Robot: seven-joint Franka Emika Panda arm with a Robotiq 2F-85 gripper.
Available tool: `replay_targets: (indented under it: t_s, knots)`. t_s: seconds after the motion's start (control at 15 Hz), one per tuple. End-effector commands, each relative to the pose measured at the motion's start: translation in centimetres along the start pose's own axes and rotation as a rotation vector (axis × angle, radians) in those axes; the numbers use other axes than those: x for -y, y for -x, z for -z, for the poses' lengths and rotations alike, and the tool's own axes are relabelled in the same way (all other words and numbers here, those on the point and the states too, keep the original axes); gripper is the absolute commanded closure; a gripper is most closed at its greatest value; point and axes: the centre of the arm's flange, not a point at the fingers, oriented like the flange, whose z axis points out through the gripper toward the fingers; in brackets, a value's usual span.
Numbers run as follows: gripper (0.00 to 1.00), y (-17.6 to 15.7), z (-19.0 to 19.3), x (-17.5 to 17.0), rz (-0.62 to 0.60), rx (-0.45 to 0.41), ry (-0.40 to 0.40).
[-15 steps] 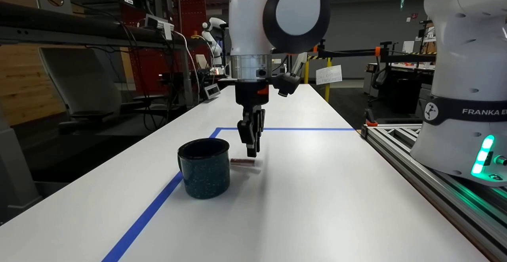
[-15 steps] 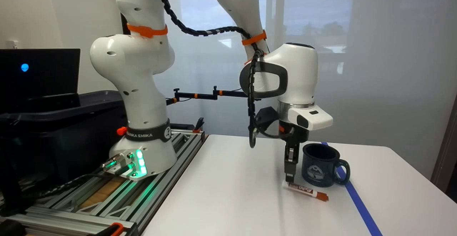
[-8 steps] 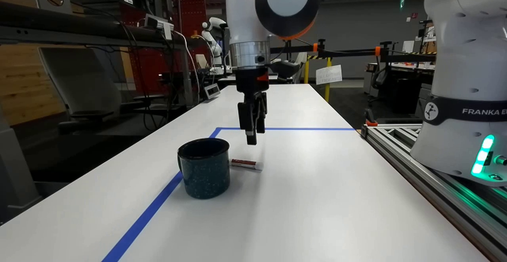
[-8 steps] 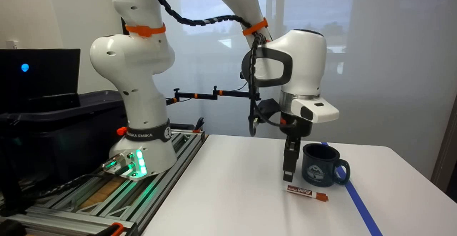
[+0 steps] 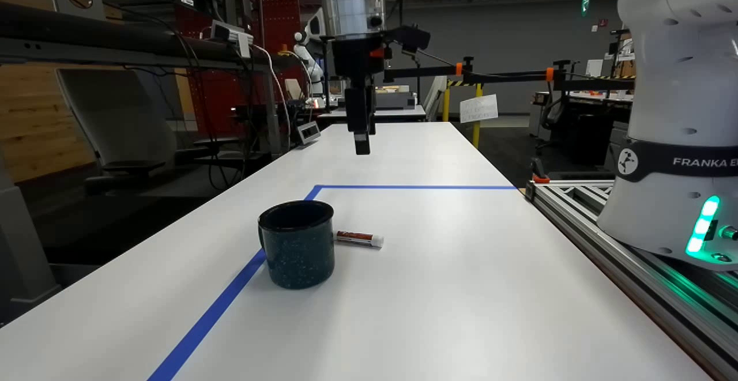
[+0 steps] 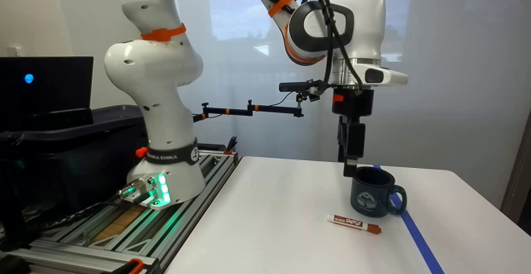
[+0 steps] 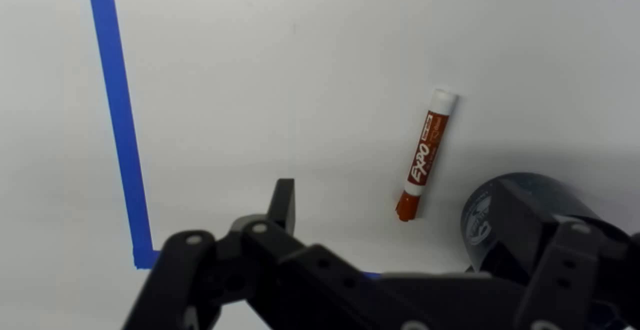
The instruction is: Move the sharpie to the table
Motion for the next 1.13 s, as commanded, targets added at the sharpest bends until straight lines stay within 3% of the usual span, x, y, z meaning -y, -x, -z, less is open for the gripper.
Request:
replay_targets:
  t_s: [0.0, 0.13, 1.07]
  knots:
    - [0.00, -0.2, 2.1, 0.2, 0.073, -0.050, 0.016]
    - [0.00, -0.4, 2.4, 0.2, 0.078, -0.061, -0.014]
    - [0.00, -0.5, 1.1, 0.4, 0.058, -0.031, 0.004]
